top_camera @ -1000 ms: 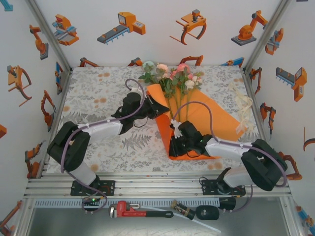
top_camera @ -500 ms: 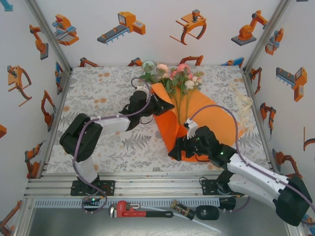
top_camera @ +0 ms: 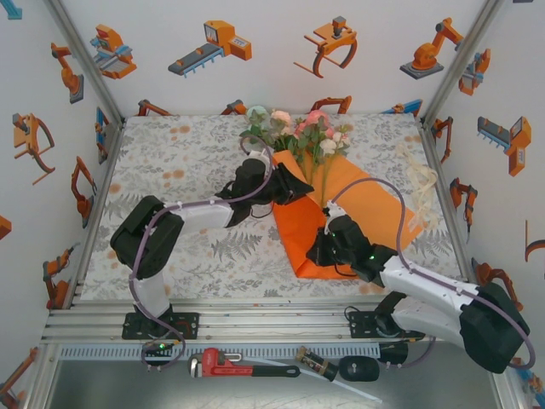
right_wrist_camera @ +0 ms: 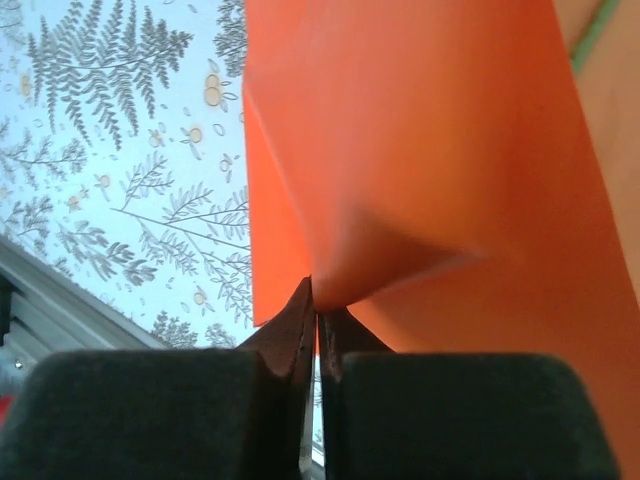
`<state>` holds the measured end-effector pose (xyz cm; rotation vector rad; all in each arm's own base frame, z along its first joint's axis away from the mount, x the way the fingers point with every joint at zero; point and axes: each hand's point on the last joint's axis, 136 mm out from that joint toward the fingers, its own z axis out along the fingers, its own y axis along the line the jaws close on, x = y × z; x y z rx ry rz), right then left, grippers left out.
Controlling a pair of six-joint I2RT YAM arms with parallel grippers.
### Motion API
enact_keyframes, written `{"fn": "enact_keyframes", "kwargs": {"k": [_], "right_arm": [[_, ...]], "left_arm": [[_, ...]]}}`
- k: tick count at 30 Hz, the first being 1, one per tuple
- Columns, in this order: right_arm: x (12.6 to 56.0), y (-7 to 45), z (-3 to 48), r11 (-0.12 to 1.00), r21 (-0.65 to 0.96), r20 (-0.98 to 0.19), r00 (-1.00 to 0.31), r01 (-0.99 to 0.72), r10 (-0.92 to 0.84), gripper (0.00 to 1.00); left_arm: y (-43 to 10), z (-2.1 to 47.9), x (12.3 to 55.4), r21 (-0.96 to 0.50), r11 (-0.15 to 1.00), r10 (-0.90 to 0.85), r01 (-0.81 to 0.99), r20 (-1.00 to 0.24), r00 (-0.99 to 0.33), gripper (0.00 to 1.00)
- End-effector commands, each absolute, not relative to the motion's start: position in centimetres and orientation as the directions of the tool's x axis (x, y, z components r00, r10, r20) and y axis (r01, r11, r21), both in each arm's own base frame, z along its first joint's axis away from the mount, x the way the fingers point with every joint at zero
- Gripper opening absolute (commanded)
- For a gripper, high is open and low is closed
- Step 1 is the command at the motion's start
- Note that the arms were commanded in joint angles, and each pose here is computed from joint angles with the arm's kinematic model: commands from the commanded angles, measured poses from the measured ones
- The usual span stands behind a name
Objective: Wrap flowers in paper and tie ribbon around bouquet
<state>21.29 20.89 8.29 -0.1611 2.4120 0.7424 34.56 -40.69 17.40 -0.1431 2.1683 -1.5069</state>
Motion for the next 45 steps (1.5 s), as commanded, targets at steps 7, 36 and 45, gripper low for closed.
{"fn": "enact_keyframes", "kwargs": {"k": [7,36,45], "right_arm": [[21.6,19.3,6.2,0.878,0.432,-0.567,-0.819,-0.207,0.086,0.21],[24.8,27.9,11.7,0.725,0.459,-0.649,-0.751,-0.513,-0.121,0.28],[22.6,28.6,9.5,0.666,0.56,-0.561,-0.817,-0.493,-0.132,0.27]], "left_arm": [[-32.2,19.8,40.1,-0.492,0.796,-0.202,0.352,-0.764,-0.613,0.45],[-28.7,10.6,49.1,-0.37,0.911,-0.162,0.185,-0.731,-0.663,0.31],[-26.0,12.0,54.3,-0.456,0.879,-0.268,0.139,-0.712,-0.649,0.29]]}}
